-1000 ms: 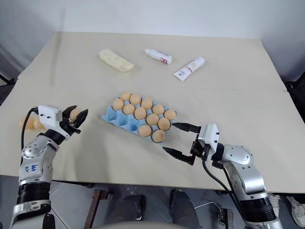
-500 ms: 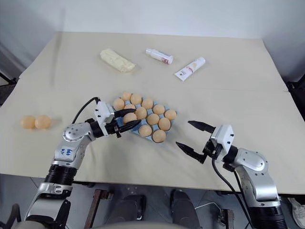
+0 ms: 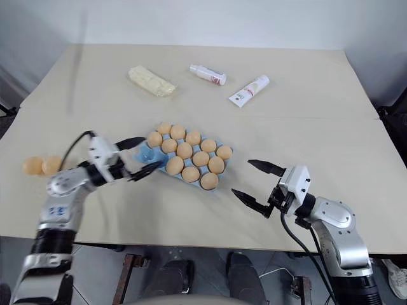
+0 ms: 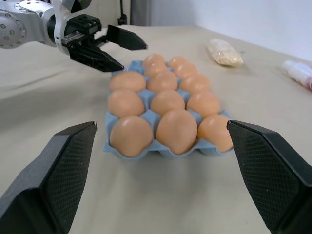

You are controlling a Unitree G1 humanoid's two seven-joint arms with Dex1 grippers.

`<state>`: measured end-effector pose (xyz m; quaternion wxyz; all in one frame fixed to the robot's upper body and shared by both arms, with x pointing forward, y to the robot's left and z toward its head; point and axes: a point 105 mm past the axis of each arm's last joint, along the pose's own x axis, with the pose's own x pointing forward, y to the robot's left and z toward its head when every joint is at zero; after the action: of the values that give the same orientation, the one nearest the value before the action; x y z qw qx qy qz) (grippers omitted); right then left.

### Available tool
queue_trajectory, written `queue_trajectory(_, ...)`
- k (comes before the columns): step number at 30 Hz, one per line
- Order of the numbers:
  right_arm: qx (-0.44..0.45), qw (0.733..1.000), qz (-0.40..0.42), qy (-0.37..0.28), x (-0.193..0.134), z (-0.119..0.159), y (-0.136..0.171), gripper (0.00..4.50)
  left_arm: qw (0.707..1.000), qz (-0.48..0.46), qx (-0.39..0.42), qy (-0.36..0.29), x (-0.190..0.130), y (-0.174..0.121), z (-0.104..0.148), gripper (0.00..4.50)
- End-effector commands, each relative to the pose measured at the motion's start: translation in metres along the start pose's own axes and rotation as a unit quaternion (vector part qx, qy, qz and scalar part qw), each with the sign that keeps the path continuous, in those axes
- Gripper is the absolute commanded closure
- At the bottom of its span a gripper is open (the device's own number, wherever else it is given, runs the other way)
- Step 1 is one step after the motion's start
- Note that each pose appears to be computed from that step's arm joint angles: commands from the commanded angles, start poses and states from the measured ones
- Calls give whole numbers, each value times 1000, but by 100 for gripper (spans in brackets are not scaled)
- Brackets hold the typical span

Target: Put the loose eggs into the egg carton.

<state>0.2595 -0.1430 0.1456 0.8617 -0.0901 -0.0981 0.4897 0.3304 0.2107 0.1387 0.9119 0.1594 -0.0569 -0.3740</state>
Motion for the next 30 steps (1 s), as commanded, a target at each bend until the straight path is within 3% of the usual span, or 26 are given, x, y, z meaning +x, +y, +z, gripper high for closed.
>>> queue_trajectory(1,-10,999,43,-21,9,14,6,0,997,77,20,-9,-44,21,13,3)
queue_trajectory(5,-6,996,82,-25,15,17,12,0,987,161,21,17,-92,28,3,3)
queue_trajectory(11,-8,990,136,-35,21,18,25,0,958,279,-25,61,-150,14,-25,3)
queue_trajectory(15,-6,986,156,-60,25,24,28,0,939,331,-51,77,-173,-6,-35,3)
queue_trajectory(21,5,985,167,-52,27,23,28,0,914,398,-74,39,-175,-6,-28,3)
queue_trajectory(27,-2,986,162,-48,29,22,22,0,894,438,-96,4,-145,32,-17,3)
queue_trajectory(30,-2,986,161,-48,31,22,21,0,900,425,-97,6,-123,45,-17,3)
